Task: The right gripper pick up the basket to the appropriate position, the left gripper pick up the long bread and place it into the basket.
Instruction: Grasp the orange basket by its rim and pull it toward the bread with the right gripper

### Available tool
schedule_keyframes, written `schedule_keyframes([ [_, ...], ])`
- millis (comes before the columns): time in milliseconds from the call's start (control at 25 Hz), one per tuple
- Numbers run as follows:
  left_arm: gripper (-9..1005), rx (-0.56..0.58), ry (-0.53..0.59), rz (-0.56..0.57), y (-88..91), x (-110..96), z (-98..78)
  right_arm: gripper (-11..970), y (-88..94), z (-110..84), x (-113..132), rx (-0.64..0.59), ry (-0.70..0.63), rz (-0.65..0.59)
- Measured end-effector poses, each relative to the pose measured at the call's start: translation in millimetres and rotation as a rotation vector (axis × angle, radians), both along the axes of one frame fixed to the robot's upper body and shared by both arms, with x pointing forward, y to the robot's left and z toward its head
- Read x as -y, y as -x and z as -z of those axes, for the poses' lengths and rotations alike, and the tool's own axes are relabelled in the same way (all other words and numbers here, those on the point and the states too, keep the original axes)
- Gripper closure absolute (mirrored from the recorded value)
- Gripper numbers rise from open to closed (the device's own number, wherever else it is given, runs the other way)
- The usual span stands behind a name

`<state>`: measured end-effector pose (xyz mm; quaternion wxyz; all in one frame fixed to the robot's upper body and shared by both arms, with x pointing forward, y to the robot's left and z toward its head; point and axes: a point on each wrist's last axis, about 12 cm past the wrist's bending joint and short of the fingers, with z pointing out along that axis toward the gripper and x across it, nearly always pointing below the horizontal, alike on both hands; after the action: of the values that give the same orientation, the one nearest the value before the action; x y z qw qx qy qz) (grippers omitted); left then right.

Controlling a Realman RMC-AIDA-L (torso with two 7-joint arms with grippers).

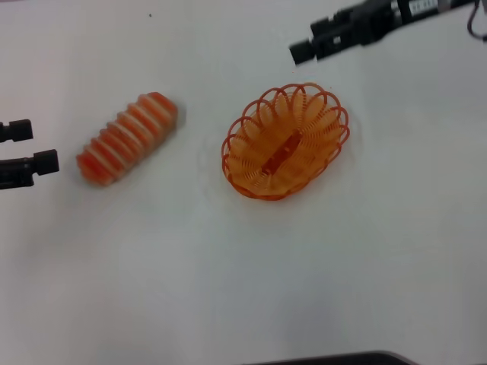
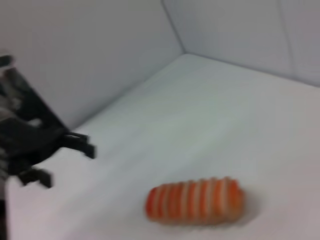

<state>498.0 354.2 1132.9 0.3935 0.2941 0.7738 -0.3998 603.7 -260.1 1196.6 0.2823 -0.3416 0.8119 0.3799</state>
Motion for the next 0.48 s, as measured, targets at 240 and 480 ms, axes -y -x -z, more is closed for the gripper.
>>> schedule_keyframes([
  [240, 61, 0.004, -0.004, -0.007, -1.2, -0.2, 0.6, 136, -25.7, -21.9, -26.9, -0.013, 0.308, 0.064],
  [480, 61, 0.005, -0.004, -0.007, -1.9, 0.1, 0.6, 150, -41.8, 4.3, -54.5, -0.023, 0.516, 0.147],
])
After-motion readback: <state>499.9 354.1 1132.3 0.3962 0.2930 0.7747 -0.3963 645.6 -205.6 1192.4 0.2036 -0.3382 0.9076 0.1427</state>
